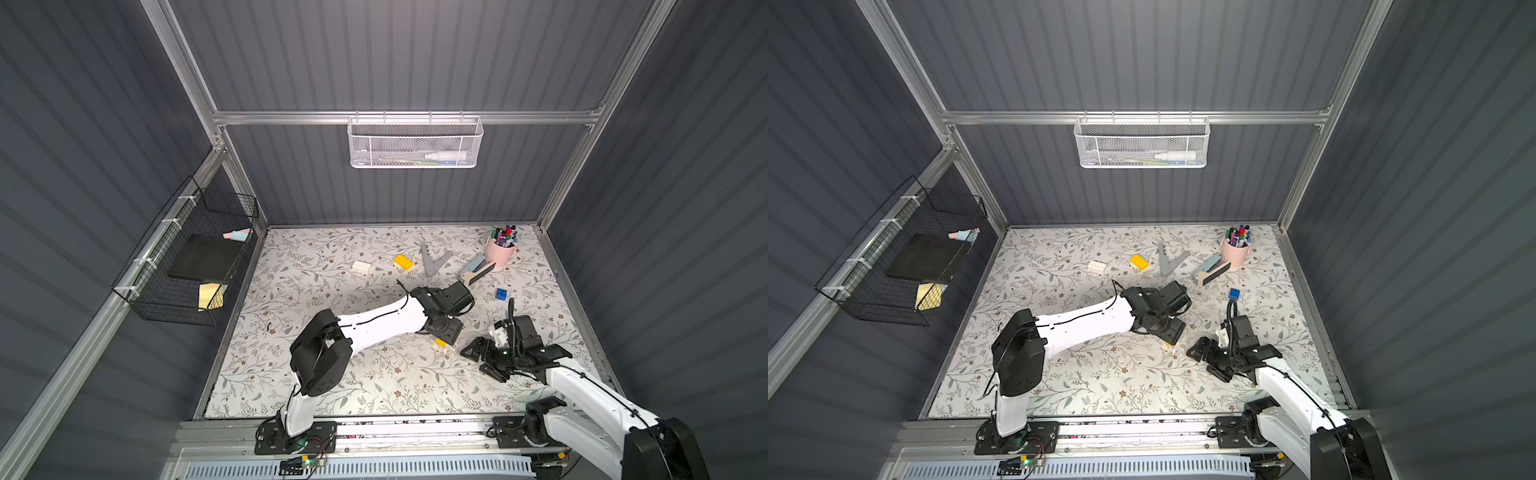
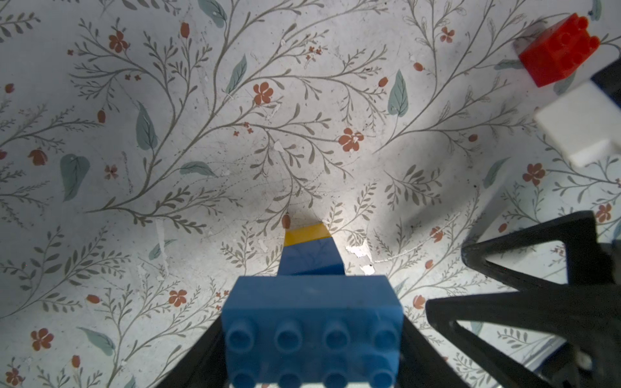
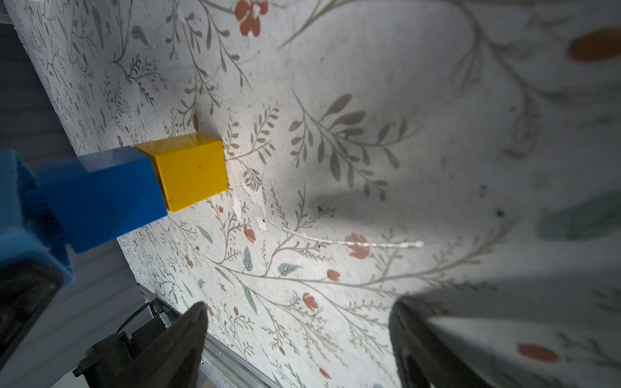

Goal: Assemble a spoon with lego
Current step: Assemble the lego brick with the lego brick, then pick up the lego brick from the center of the board, then assemble the lego brick with the lego brick.

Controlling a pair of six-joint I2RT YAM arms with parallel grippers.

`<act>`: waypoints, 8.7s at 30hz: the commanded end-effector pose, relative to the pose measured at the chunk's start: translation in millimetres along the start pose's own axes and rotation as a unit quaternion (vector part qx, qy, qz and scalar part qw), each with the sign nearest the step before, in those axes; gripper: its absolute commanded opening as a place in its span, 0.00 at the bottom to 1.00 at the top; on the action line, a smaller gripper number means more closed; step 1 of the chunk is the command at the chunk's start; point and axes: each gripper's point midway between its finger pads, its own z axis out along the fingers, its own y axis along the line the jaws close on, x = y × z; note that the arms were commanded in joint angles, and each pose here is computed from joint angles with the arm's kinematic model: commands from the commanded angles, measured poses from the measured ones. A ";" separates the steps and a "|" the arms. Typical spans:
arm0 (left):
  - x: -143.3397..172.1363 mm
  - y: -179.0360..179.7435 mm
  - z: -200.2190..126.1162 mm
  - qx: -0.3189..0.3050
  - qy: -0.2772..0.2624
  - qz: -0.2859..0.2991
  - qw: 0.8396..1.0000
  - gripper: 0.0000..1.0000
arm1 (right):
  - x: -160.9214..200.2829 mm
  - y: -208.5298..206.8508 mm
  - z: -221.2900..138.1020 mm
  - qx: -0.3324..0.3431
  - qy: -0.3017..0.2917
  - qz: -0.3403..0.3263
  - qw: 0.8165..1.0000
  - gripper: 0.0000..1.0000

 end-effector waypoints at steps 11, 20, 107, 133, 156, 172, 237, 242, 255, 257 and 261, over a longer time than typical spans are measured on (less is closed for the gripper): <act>17.7 8.0 12.4 -0.053 0.020 -0.003 0.998 0.69 | 16.2 -33.9 5.7 0.059 0.019 0.031 0.998 0.85; 22.9 11.2 18.9 -0.066 0.024 -0.035 0.997 0.69 | 16.5 -34.0 5.9 0.059 0.020 0.031 0.998 0.85; -9.7 -14.7 -64.6 -0.007 -0.044 -0.055 0.997 0.99 | 12.9 -30.1 2.9 0.051 0.007 0.024 0.998 0.85; -142.0 249.0 54.7 -0.042 -0.090 0.043 0.994 0.99 | 10.6 -14.8 -1.8 0.036 0.020 -0.007 0.999 0.99; -147.2 274.5 110.1 -0.071 -0.081 0.059 0.992 0.99 | 7.7 -15.5 2.6 0.049 0.035 -0.013 0.998 0.99; -145.6 280.1 130.0 -0.075 -0.082 0.050 0.993 0.83 | 7.3 -16.7 2.9 0.052 0.035 -0.012 0.998 0.99; -7.7 3.8 -32.6 -0.136 -0.061 -0.027 0.988 0.61 | 5.2 -17.7 -9.1 0.047 -0.008 -0.011 0.999 0.99; -9.2 2.0 -29.5 -0.139 -0.054 -0.023 0.989 0.62 | 4.8 -17.8 -9.5 0.047 -0.011 -0.011 0.999 0.99; -10.4 -3.2 -24.6 -0.133 -0.042 -0.016 0.990 0.63 | 4.9 -17.4 -10.2 0.046 -0.013 -0.012 0.999 0.99; -8.6 -4.2 -22.5 -0.131 -0.037 -0.017 0.991 0.63 | 4.8 -17.4 -10.2 0.046 -0.013 -0.011 0.999 0.99; -9.2 -5.4 -19.8 -0.129 -0.034 -0.015 0.991 0.63 | 4.6 -17.1 -10.4 0.045 -0.014 -0.013 0.999 0.99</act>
